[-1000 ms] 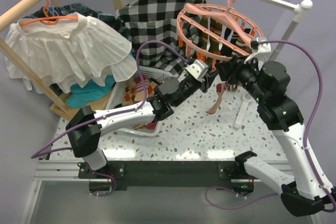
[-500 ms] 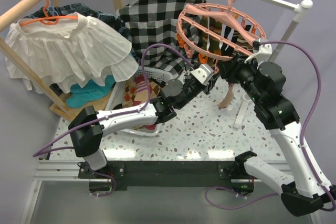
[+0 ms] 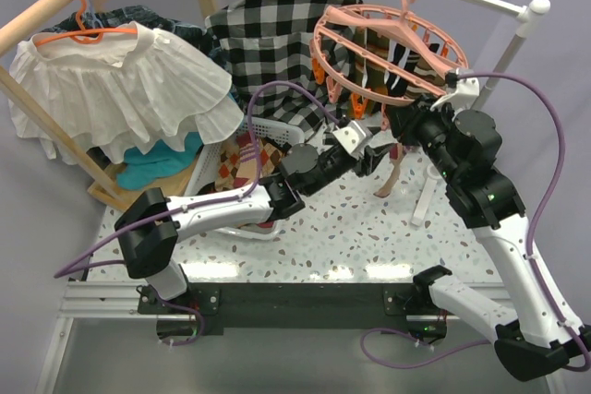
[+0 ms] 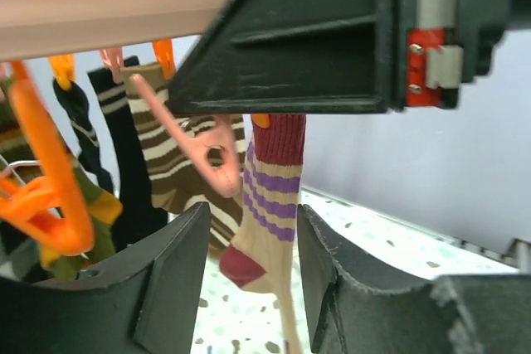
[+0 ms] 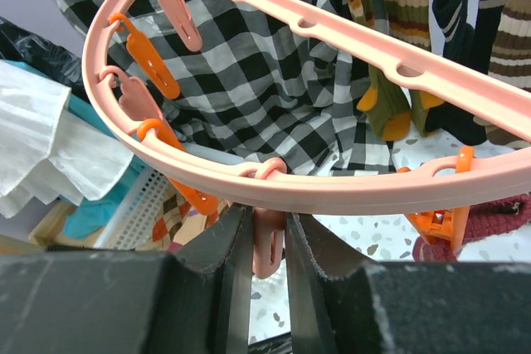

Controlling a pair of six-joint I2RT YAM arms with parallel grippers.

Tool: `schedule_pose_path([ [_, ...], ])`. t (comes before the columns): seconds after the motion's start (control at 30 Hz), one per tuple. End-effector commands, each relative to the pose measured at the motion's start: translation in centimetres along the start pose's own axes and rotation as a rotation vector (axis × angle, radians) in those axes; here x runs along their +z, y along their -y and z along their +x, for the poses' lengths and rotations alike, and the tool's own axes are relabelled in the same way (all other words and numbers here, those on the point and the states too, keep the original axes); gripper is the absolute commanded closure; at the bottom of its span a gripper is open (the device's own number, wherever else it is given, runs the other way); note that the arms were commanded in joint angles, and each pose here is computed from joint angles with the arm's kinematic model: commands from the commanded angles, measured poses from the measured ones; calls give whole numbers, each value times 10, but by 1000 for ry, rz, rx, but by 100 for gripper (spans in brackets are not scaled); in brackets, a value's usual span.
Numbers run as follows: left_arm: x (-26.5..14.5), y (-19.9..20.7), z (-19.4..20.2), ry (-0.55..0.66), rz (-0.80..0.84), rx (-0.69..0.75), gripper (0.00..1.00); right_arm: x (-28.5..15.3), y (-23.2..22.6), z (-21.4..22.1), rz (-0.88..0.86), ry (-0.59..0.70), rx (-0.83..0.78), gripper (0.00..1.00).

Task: Clip the socks to the hanger
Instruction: Open the clamp at the hanger.

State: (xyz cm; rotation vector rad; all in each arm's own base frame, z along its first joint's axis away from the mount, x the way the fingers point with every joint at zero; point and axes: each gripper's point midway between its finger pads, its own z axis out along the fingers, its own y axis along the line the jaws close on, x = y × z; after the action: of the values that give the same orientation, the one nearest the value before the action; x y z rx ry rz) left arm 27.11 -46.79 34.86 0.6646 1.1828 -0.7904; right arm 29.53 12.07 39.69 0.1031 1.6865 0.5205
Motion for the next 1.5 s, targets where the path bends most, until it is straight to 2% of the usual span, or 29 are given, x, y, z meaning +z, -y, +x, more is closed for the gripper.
schedule_pose_path([
  [0.0,-11,-7,-42,95,92,-162,46,-2,1,-10,-1,45,-23,83],
  [0.07,-12,-15,-44,95,118,-231,44,-2,2,-6,-1,39,-32,84],
  [0.3,-9,-10,-50,92,233,-322,39,0,-1,-3,-27,33,-41,84],
  [0.67,7,-5,-58,114,277,-401,40,0,-4,-1,-51,40,-52,84],
  [0.83,14,-8,-62,131,270,-411,48,1,-4,0,-51,40,-53,84],
  [0.93,14,-11,-62,138,258,-410,57,0,-2,0,-42,40,-55,83],
  [1.07,12,-14,-62,150,240,-397,73,-1,-1,-1,-36,41,-57,78],
  [1.13,13,-15,-62,150,236,-387,78,-1,0,0,-31,33,-57,74],
  [1.17,12,-16,-62,151,233,-386,80,-2,-1,-1,-33,34,-57,72],
  [1.2,13,-17,-61,152,230,-383,82,-2,-1,-1,-31,31,-58,66],
  [1.27,13,-19,-59,152,219,-369,85,-4,-1,-4,-22,23,-54,61],
  [1.47,14,-26,-53,146,174,-306,87,-15,-4,-12,-7,-27,-53,43],
])
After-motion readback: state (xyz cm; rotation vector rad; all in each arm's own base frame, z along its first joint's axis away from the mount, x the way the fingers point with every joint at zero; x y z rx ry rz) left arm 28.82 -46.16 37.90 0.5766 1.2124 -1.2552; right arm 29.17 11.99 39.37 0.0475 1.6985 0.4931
